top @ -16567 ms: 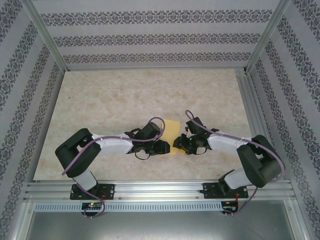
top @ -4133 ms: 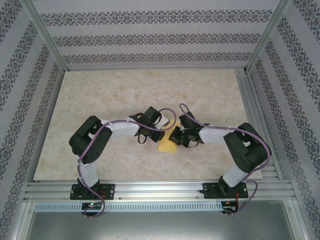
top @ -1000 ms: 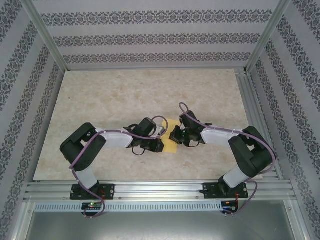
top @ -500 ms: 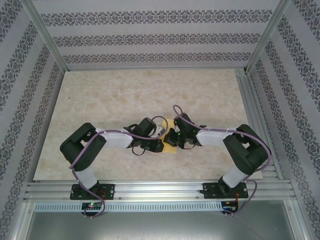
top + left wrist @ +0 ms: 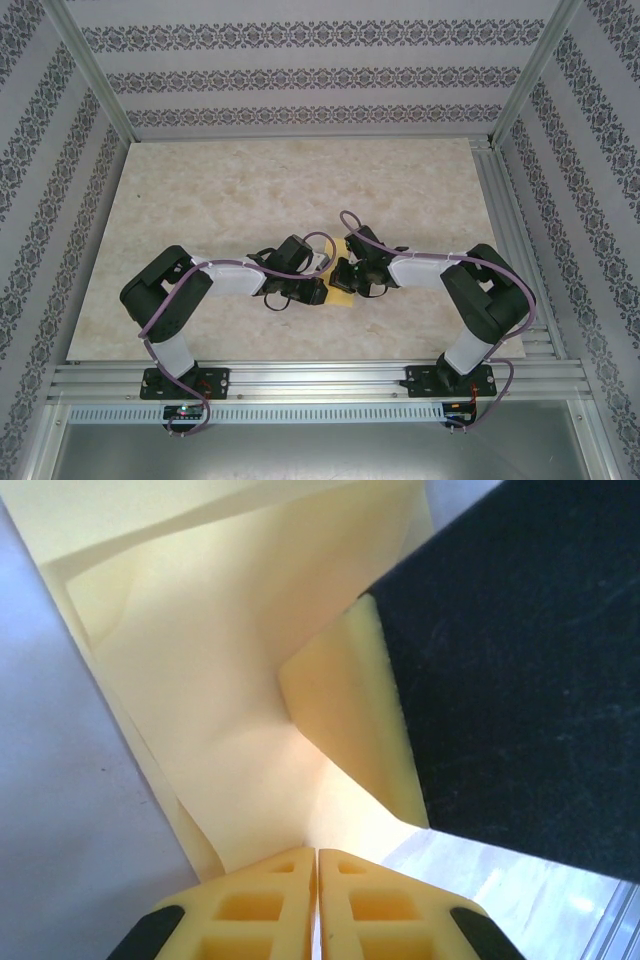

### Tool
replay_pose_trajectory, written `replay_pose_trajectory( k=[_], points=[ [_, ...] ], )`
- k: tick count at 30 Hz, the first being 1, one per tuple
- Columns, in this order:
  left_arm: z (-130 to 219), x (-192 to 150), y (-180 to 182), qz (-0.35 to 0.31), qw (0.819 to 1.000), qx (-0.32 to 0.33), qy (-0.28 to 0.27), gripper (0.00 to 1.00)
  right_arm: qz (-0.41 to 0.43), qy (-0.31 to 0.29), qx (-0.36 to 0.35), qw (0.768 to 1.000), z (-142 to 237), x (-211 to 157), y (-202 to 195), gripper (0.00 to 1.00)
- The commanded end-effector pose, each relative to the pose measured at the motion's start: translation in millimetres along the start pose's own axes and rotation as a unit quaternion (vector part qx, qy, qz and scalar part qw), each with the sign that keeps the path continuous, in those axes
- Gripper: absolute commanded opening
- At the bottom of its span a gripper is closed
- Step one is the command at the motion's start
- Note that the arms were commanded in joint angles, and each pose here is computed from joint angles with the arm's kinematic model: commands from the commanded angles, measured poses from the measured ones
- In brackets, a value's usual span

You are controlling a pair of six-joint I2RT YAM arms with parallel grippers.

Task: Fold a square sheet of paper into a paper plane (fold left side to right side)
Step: Fold the triangle a second time at the center of the table.

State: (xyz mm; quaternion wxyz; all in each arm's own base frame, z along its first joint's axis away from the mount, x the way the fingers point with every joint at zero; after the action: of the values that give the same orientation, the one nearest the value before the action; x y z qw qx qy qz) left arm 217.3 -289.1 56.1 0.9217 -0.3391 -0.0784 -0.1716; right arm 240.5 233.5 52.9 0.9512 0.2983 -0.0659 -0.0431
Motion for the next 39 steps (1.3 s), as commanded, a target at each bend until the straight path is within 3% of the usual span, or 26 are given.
replay_pose_trajectory(
  k=[1,31,39],
  points=[
    [-10,-20,16,0.003,0.999,0.027,0.029,0.12,0.014,-0.016,-0.056,0.998,4,6,-22,0.04],
    [-13,-23,19,0.007,0.999,0.028,0.033,0.12,0.011,-0.071,-0.085,0.994,40,39,-78,0.04],
    [-13,-20,16,0.003,0.999,0.021,0.03,0.12,0.019,-0.098,-0.049,0.994,65,45,-55,0.05]
  ],
)
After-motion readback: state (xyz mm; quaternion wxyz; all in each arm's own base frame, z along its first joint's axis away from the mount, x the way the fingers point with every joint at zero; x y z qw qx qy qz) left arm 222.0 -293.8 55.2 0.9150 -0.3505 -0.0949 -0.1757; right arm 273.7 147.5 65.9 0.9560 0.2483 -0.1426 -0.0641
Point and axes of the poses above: each hand's point on the last joint's axis, 136 mm out from that joint toward the fingers, its own z axis back along the fingers, its own y axis along the line the jaws close on, x = y × z, the point moved 5 cm from there along z, back along the fingers, and after that the axes turned 4 degrees about z, right-handed, at the moved point
